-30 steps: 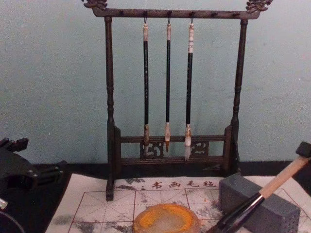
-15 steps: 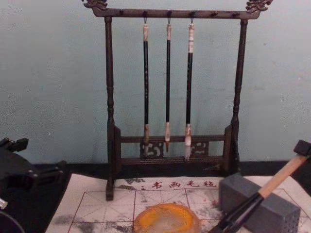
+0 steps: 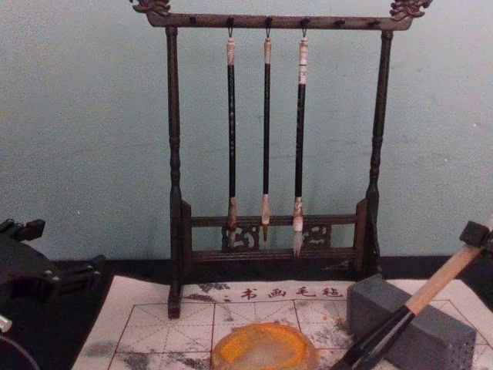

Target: Pick up the brush from the inkstone, write on the paper, then place the brush back to its original position.

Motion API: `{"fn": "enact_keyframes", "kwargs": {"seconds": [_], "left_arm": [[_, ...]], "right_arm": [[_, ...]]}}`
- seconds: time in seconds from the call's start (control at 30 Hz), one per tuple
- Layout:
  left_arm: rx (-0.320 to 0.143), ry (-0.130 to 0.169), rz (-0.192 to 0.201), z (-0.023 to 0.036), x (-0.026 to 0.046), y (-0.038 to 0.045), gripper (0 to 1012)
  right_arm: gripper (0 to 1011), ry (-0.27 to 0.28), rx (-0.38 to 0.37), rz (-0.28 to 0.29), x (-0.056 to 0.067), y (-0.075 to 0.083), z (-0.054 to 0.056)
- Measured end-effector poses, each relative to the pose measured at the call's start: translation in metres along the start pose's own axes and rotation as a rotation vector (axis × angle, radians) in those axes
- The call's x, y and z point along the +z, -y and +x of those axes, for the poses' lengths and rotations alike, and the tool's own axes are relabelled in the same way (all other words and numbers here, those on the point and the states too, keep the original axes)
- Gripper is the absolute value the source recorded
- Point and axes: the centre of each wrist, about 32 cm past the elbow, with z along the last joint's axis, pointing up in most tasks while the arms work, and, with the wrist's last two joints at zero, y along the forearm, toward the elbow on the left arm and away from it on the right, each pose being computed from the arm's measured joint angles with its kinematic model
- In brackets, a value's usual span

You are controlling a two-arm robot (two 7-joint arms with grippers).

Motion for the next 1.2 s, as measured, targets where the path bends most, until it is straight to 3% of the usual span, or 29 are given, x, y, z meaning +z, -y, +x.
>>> {"fn": "enact_keyframes", "kwargs": {"seconds": [1.2], "left_arm": [[0.0, 0.0, 0.0, 0.0, 0.0, 0.0, 1001]], "right_arm": [[187, 0.038, -0.029, 0.008, 0.001, 0.0034, 0.0038]]}}
